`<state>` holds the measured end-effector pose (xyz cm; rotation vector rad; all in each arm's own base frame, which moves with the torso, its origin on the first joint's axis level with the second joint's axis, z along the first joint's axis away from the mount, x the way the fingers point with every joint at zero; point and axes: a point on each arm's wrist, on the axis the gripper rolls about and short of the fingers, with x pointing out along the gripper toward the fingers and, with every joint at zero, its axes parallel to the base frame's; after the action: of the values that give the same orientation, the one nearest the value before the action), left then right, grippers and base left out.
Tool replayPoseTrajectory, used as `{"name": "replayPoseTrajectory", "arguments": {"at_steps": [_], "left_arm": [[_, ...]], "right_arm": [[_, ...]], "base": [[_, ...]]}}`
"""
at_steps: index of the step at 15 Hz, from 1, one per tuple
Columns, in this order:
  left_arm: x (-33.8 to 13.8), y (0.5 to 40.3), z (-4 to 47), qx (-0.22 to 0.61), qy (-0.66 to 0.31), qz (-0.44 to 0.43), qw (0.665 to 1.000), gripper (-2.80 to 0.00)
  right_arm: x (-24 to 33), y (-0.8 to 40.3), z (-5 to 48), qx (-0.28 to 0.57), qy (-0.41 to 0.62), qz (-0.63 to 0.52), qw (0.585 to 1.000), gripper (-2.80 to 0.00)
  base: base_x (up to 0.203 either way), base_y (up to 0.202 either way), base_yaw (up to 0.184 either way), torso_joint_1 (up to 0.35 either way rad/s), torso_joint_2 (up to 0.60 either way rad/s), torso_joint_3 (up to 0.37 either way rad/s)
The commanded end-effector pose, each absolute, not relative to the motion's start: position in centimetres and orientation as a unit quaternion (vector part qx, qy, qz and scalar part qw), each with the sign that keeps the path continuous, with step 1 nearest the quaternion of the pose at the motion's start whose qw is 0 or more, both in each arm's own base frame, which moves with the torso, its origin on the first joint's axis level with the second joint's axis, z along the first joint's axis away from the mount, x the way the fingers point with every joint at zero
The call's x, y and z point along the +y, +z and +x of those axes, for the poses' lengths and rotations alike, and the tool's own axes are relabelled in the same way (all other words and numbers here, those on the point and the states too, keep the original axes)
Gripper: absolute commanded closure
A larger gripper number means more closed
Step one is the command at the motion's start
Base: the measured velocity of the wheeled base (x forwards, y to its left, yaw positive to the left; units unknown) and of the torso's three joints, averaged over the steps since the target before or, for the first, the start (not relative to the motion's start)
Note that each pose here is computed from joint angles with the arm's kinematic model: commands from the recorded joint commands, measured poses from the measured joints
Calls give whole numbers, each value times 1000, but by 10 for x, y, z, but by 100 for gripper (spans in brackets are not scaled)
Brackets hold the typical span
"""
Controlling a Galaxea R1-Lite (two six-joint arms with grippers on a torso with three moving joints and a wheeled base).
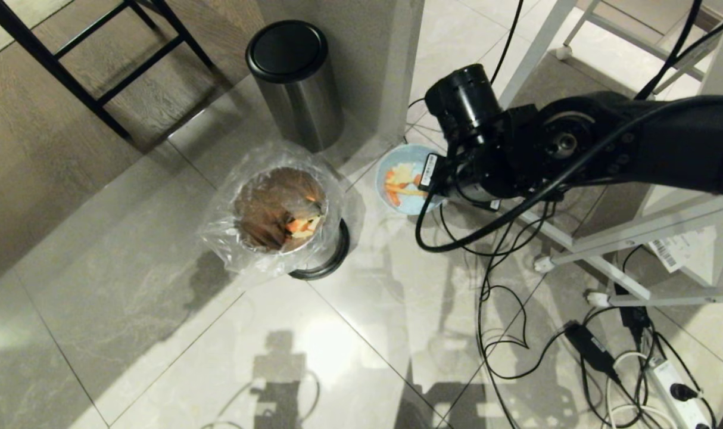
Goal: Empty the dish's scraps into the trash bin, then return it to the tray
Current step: Move the bowl over the trash can
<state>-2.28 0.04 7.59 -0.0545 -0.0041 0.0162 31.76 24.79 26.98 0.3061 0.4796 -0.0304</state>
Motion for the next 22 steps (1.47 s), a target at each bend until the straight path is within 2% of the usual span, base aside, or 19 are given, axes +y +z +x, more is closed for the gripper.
{"name": "replayPoseTrajectory", "arguments": {"at_steps": [1,6,15,22], "left_arm": [[0,76,-23,-2,8,-28,1000,0],[0,76,-23,-2,8,-28,1000,0],[0,76,-23,-2,8,-28,1000,0],[0,76,-23,-2,8,-28,1000,0]], "right_arm": [[248,273,319,225,-12,159,961,0],[263,276,314,206,22,161,965,0],[298,256,290,246,69,151,955,0],[295,251,284,258,66,140,954,0]], "base": [[0,0,0,0,0,0],[0,0,0,0,0,0],[0,0,0,0,0,0],[0,0,0,0,0,0]]}}
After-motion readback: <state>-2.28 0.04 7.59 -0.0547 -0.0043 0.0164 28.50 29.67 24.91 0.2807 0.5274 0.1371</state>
